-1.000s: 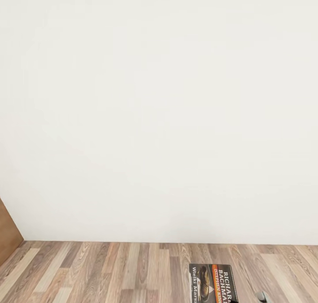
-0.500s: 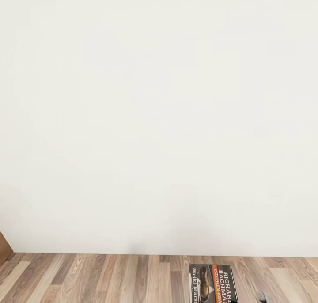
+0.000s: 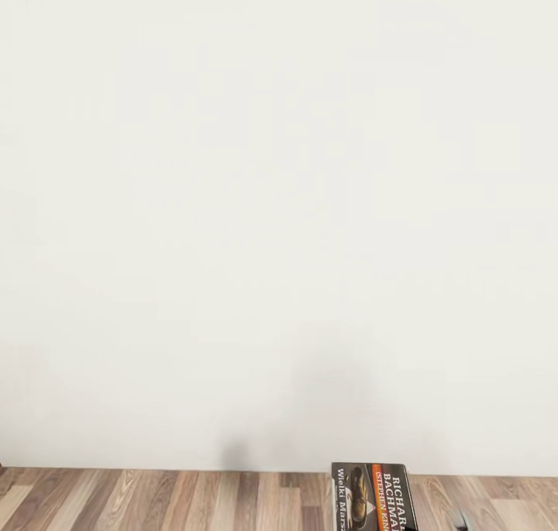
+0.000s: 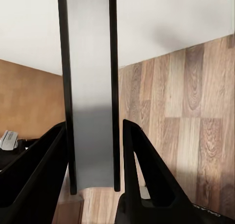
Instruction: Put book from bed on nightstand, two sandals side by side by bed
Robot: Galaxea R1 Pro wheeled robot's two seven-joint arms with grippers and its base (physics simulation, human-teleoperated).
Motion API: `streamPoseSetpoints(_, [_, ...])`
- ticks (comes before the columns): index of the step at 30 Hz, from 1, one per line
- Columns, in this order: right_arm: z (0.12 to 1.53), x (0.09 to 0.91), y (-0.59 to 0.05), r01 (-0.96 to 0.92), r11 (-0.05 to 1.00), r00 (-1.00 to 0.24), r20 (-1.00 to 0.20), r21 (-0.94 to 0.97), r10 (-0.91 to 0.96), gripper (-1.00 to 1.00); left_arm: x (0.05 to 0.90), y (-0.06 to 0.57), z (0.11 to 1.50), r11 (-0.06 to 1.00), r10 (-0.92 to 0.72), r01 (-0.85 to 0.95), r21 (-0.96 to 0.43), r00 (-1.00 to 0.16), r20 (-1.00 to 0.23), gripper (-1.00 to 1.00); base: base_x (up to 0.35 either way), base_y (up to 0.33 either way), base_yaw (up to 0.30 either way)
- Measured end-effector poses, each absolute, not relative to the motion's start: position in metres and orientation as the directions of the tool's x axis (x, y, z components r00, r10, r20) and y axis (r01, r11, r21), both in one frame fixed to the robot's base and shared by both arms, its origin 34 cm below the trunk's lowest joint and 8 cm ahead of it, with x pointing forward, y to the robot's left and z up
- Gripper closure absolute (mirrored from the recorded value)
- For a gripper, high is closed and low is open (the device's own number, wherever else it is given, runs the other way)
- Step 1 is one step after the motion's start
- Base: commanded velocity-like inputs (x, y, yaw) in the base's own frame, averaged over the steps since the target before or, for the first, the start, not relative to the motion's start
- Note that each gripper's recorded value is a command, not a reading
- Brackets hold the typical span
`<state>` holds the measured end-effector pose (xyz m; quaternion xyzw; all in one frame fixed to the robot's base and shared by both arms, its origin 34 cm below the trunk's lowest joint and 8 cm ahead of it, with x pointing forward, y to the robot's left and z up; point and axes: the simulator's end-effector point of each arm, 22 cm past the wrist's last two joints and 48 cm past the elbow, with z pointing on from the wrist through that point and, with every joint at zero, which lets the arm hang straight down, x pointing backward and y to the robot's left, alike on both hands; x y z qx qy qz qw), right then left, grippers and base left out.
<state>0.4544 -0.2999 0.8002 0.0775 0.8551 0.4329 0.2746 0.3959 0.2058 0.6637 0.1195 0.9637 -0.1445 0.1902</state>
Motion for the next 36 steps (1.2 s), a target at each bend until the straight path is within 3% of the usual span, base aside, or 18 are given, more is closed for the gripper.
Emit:
streamPoseSetpoints(10, [0.8005, 0.4556, -0.3004, -0.104, 0.613, -0.835, -0.404, 0.783, 0.374, 1.00, 0.3961, 0.2057, 0.6634, 0.930, 0.176, 0.286, -0.233, -0.899, -0.401, -1.00, 0.125, 0.000, -0.057])
streamPoseSetpoints(30, [0.8001, 0.4549, -0.3002, -0.105, 0.613, -0.836, -0.403, 0.783, 0.371, 1.00, 0.3961, 0.2057, 0.6634, 0.930, 0.176, 0.285, -0.233, -0.899, -0.400, -1.00, 0.001, 0.000, -0.274])
streamPoseSetpoints(36, [0.8005, 0.4549, -0.3003, -0.105, 0.613, -0.836, -0.404, 0.783, 0.372, 1.00, 0.3960, 0.2046, 0.6637, 0.929, 0.176, 0.286, -0.234, -0.899, -0.401, -1.00, 0.194, 0.000, -0.283])
